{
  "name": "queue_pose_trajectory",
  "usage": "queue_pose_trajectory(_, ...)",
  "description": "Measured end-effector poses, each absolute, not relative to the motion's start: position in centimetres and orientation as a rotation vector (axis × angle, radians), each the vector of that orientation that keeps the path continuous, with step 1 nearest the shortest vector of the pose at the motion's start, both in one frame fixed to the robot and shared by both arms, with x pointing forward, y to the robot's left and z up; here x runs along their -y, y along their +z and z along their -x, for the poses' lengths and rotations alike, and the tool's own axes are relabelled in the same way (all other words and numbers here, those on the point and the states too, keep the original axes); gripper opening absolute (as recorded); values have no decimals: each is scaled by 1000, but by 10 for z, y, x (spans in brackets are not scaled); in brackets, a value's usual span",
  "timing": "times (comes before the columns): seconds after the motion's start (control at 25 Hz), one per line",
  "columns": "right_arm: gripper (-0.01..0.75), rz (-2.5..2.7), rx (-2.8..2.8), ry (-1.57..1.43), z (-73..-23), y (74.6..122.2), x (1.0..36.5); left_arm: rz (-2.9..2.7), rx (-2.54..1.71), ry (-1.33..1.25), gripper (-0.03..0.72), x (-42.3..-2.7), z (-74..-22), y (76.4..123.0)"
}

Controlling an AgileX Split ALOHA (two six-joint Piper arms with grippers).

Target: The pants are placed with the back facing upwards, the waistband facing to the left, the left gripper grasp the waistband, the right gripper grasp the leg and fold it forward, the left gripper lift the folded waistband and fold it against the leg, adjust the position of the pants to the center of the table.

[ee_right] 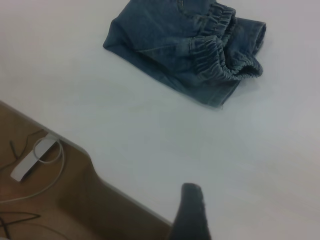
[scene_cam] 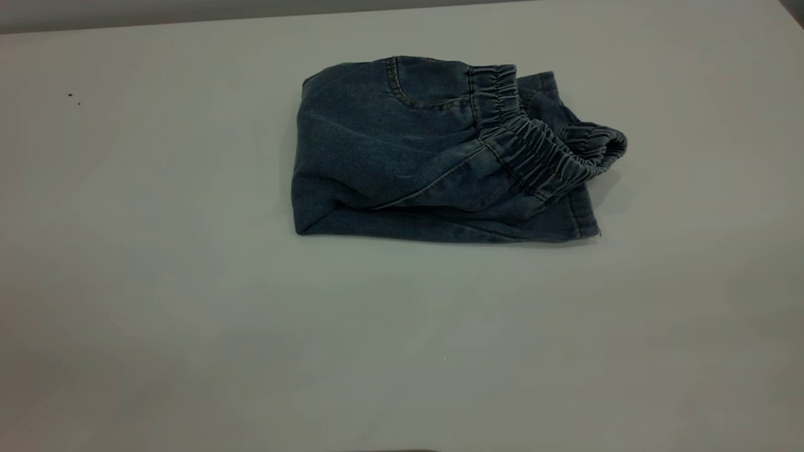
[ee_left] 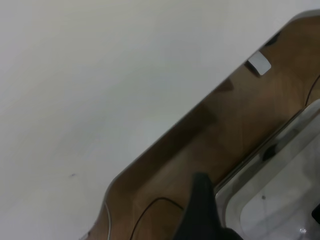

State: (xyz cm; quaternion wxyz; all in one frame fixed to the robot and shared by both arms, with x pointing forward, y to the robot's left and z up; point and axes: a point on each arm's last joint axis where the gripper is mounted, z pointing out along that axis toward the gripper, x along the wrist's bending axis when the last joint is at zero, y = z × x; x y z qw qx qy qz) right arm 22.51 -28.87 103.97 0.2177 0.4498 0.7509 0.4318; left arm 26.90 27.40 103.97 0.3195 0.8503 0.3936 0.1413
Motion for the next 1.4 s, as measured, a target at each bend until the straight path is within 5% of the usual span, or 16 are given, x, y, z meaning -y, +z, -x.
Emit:
queue_pose_trajectory(0.52, 514, -1246, -2080, 1197, -225, 1040, 289, -2216, -1056, 381, 532, -275, -269, 1040)
queue_pose_trajectory(1.04, 514, -1498, -1805, 1055, -229, 1040, 285, -1694, -1523, 814, 532, -298, -239, 1045)
queue_pose_trajectory(1.4, 514, -1567, -1717, 1010, -231, 1040, 284, -1623, -1537, 879, 532, -298, -229, 1044)
